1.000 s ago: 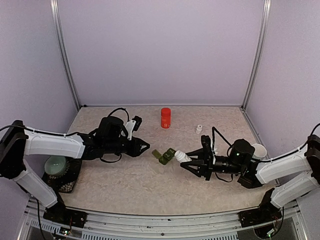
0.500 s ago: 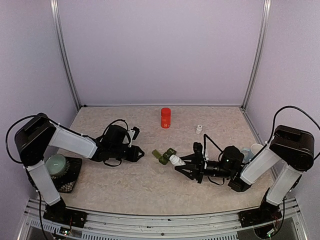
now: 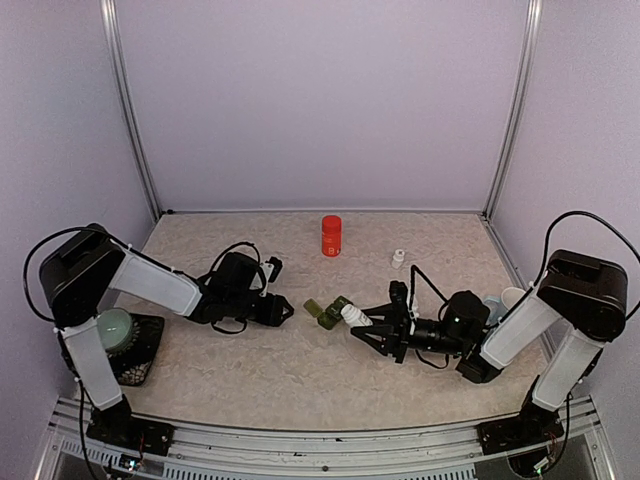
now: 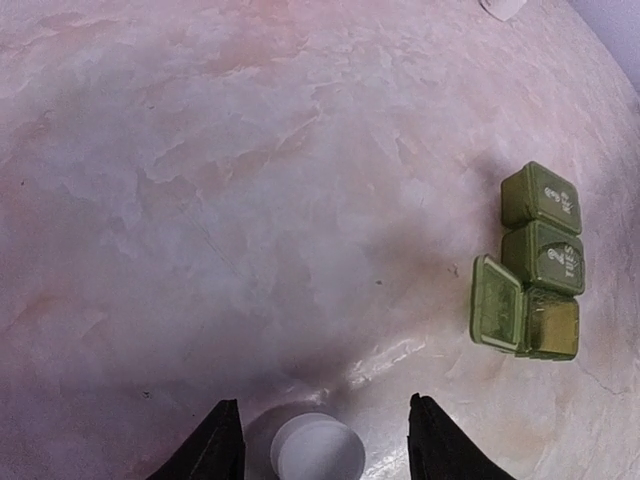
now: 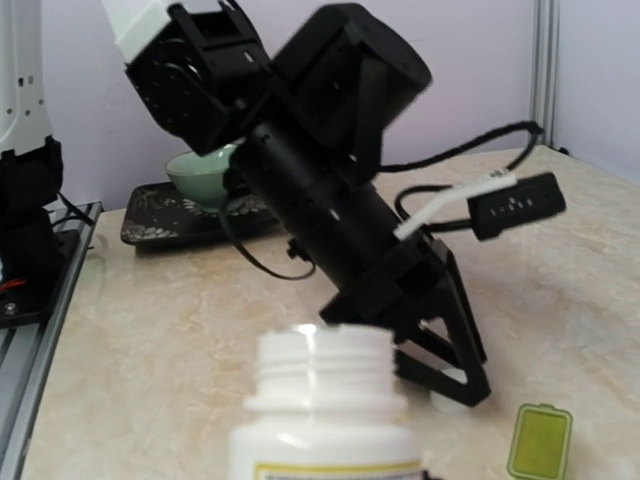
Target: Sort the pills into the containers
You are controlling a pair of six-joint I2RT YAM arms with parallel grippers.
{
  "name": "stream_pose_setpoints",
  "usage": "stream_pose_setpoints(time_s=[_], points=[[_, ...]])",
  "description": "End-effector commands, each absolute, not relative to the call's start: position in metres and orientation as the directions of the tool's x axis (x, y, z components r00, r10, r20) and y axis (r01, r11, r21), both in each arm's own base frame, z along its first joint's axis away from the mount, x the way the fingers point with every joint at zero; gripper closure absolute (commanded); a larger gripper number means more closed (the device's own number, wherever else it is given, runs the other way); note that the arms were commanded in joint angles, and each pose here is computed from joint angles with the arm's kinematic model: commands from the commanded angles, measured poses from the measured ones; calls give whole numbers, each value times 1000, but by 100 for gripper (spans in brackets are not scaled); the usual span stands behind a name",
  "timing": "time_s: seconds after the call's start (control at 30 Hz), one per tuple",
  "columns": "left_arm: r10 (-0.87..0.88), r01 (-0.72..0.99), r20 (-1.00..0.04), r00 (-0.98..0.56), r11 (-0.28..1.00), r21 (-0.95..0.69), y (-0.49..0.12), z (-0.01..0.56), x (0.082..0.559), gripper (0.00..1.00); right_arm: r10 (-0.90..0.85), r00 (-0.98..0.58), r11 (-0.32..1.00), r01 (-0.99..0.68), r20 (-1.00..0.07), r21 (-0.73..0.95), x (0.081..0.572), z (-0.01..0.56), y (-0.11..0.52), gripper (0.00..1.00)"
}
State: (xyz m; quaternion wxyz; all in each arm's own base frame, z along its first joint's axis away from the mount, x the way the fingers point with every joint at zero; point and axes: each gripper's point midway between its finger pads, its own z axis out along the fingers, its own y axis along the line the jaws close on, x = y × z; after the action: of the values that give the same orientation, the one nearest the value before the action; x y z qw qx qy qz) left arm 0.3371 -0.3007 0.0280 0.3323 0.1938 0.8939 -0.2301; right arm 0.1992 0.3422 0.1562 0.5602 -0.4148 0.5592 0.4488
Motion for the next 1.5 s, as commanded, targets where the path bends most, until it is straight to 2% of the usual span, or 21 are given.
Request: stream_pose_setpoints(time_s=[0.0,0.13,0.77,1.1,1.47], points=[[145,547,-759,-635,779,-308,-312,77,345,43,50,-15,295,-955,-999,29,211,162,338,78],[133,572,-777,-616,753,-324,-319,94,346,39,35,-29,328,-944,-999,39,221,156,336,79],[117,675,-784,-609,596,-435,-357,99,356,28,-88,-144,447,-890,-986,90,272,111,355,81],[99,684,-791,-604,574,-451,-356,92,352,2,-135,-182,486,-869,-974,95,279,98,353,81],[68,669,-782,-620,566,-481,-348,94,351,1,-195,-222,499,-861,-955,98,287,84,359,81]])
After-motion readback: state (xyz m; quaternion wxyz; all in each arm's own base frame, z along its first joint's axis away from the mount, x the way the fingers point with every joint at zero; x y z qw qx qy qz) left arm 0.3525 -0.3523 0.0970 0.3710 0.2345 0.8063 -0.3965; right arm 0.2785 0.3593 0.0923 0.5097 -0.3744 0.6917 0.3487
